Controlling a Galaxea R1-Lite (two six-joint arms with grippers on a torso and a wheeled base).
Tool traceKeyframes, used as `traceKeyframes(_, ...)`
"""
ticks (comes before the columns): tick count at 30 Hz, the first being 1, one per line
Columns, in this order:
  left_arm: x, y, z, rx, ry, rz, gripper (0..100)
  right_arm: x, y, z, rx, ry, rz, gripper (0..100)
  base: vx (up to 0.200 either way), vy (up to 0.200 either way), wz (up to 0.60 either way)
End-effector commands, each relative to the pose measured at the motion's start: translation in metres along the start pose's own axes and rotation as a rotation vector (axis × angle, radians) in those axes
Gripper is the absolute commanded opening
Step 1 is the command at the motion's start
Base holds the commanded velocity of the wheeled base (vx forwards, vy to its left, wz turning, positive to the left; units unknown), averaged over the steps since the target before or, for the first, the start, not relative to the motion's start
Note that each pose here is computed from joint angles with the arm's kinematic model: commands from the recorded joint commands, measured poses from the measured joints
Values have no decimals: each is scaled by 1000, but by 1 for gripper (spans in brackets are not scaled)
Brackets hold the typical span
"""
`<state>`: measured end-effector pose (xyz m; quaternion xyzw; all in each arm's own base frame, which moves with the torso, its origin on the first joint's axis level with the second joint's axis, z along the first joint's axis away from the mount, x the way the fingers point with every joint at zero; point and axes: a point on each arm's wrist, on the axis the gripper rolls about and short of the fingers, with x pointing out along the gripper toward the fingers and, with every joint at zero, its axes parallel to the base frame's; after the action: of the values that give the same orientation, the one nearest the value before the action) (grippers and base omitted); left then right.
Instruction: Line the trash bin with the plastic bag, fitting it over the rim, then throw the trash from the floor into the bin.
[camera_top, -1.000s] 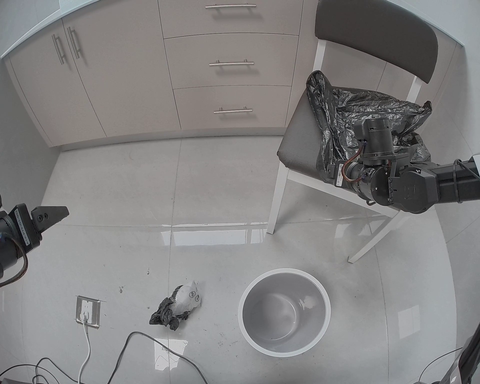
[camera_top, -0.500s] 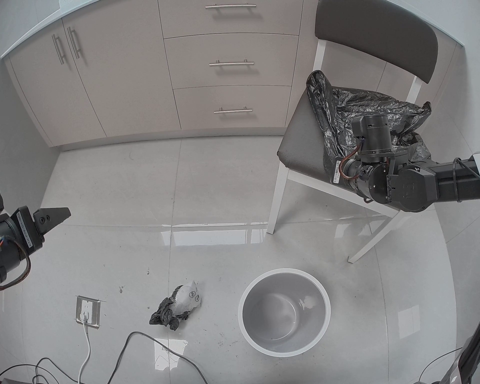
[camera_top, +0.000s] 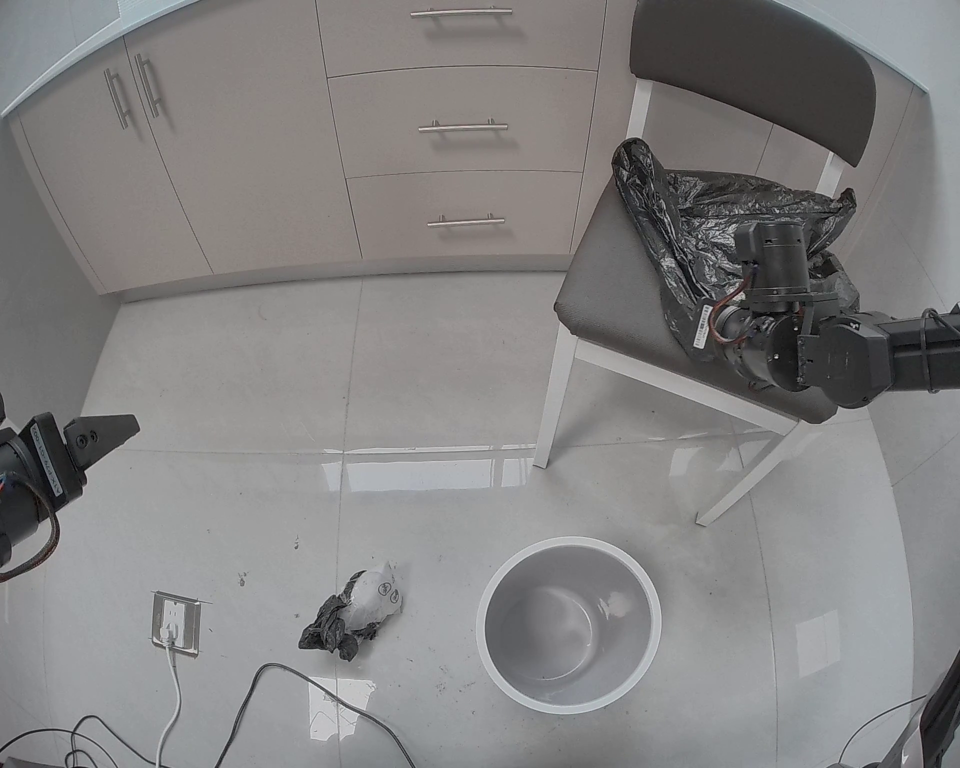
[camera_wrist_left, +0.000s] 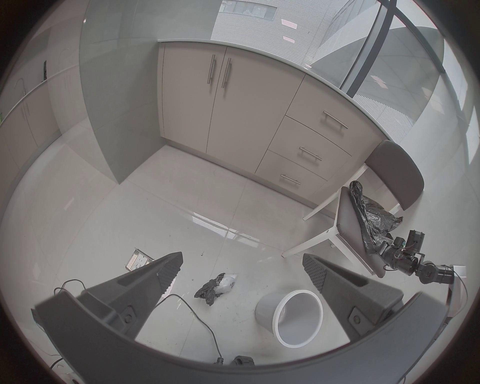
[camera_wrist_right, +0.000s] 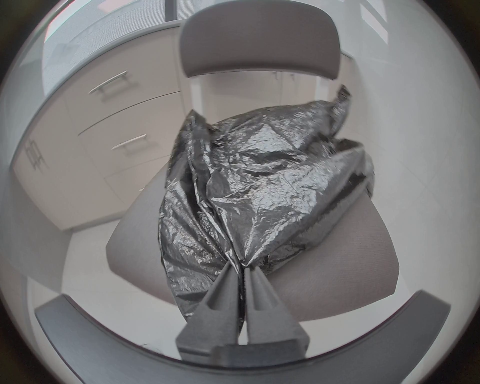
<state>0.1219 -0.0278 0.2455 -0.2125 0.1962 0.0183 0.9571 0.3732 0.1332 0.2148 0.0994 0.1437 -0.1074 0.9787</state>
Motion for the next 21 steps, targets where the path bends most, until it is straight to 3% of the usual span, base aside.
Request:
traceKeyframes(1, -2, 0, 0, -2, -5, -4, 100, 4, -27, 20, 122, -6, 24, 0, 0, 0, 0)
traceKeyframes(4, -1, 0, -1, -1, 9, -22, 100, 5, -42, 28, 283, 57, 121, 0, 0, 0, 0)
traceKeyframes(6, -1, 0, -1, 0, 15, -31, 100, 5, -44, 29, 305, 69, 135, 0, 0, 0, 0)
traceKeyframes(7, -1, -1, -2, -15, 36, -97, 100, 3, -55, 34, 435, 151, 212, 0, 0, 0, 0)
traceKeyframes(8, -1, -1, -2, -15, 36, -97, 100, 3, -55, 34, 435, 151, 212, 0, 0, 0, 0)
traceKeyframes(9, 0, -2, -3, -24, 54, -161, 100, 1, -65, 41, 552, 204, 282, 0, 0, 0, 0)
traceKeyframes(13, 4, -3, -8, -25, 79, -238, 100, -4, -82, 52, 713, 278, 374, 0, 0, 0, 0)
traceKeyframes(17, 9, -4, -11, -26, 97, -313, 100, -12, -97, 62, 820, 356, 472, 0, 0, 0, 0)
traceKeyframes(21, 16, -6, -14, -43, 131, -399, 100, -19, -104, 65, 847, 419, 555, 0, 0, 0, 0)
